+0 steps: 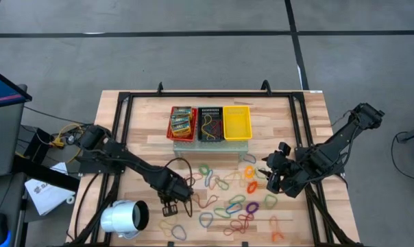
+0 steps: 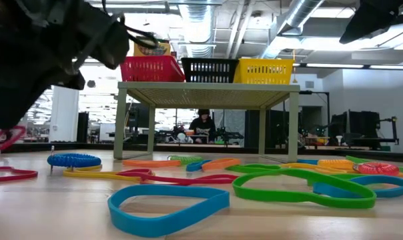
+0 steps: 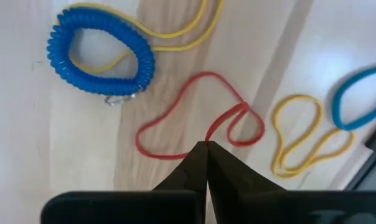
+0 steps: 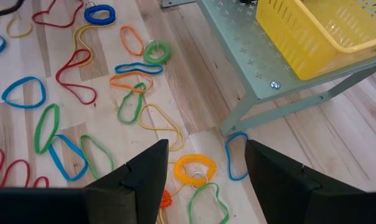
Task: Pick & Place Office Desk Supplies
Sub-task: Put the red rubber band into the black bin on the shelf
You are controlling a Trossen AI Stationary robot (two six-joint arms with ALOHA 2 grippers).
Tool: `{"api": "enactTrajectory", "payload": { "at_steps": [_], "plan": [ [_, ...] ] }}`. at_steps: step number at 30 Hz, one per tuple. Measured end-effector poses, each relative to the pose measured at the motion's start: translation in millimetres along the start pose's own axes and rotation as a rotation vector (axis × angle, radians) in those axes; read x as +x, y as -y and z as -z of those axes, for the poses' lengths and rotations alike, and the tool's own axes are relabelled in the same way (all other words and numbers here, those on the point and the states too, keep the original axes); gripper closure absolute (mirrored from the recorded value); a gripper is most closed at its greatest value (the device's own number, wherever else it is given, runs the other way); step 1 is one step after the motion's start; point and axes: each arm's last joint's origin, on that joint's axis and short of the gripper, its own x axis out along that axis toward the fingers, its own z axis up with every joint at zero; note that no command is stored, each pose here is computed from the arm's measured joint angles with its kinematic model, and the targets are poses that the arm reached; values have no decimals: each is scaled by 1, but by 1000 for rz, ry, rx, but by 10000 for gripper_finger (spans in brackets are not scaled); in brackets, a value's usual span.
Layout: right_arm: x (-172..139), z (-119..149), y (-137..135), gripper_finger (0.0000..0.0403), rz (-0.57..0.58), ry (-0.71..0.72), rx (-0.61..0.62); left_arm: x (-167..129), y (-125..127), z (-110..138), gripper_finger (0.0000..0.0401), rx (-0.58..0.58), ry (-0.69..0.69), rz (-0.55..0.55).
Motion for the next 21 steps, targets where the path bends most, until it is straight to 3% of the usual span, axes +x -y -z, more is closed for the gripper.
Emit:
{"api": "enactTrajectory", "payload": {
  "at_steps": [8,21],
  "plan": [
    [0,0,0,194,0,0,0,-40,0,7,401,-29,136,110],
    [0,-1,-1,194,-9,10,12,-151,-31,22,401,-111,754,261]
  ]
}}
